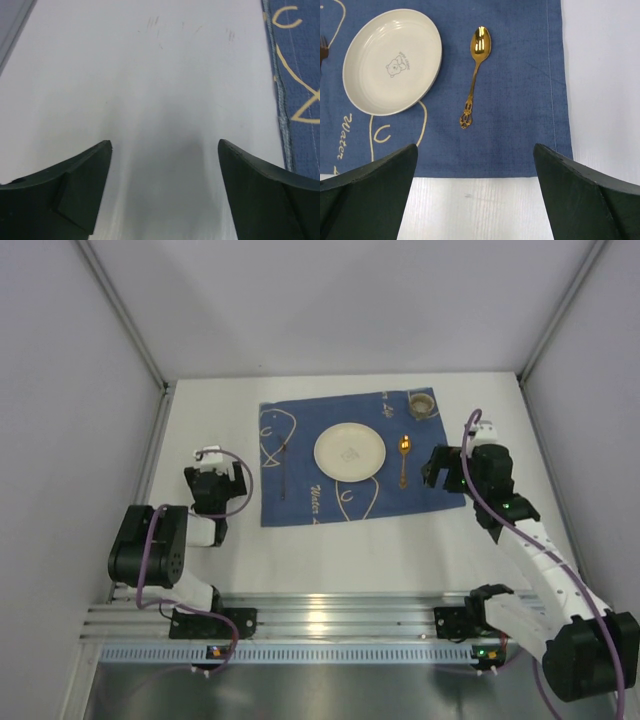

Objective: Set the dinner table for one person

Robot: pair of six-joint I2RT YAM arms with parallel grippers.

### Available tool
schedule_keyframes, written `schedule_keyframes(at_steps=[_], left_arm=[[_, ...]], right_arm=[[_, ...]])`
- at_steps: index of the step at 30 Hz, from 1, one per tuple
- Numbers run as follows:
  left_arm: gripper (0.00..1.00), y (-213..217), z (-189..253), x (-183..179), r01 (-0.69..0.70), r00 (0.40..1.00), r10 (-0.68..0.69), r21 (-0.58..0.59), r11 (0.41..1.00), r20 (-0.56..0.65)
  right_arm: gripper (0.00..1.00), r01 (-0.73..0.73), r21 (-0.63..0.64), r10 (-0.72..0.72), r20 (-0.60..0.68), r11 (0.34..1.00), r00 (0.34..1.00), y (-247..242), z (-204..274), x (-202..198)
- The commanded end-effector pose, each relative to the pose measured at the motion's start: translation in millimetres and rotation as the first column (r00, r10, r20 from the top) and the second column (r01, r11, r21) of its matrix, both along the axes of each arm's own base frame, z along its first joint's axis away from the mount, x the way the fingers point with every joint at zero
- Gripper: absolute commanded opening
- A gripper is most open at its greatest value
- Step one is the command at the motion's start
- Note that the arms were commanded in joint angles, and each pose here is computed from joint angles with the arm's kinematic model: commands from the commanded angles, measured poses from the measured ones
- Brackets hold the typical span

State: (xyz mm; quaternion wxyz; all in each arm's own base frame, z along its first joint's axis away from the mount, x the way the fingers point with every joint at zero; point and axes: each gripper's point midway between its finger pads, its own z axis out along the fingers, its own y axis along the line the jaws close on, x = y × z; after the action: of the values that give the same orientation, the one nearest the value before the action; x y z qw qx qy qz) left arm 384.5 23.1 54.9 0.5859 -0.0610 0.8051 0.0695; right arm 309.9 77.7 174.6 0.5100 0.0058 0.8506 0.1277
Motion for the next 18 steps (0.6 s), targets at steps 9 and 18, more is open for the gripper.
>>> schedule_keyframes(at_steps=[9,18], left_arm=[[0.98,-18,27,8,0.096,0.984,-0.090,-0.036,0.995,0.153],[0.98,-18,28,8,0.096,0.984,-0.089,-0.038,0.995,0.155]], right_arm=[[1.00,0.125,-0.186,-0.075,0.254,0.975,0.964,-33,-13,27],[1.00,0.116,-0.264,0.033,0.498,0.957,0.867,-41,-31,43]])
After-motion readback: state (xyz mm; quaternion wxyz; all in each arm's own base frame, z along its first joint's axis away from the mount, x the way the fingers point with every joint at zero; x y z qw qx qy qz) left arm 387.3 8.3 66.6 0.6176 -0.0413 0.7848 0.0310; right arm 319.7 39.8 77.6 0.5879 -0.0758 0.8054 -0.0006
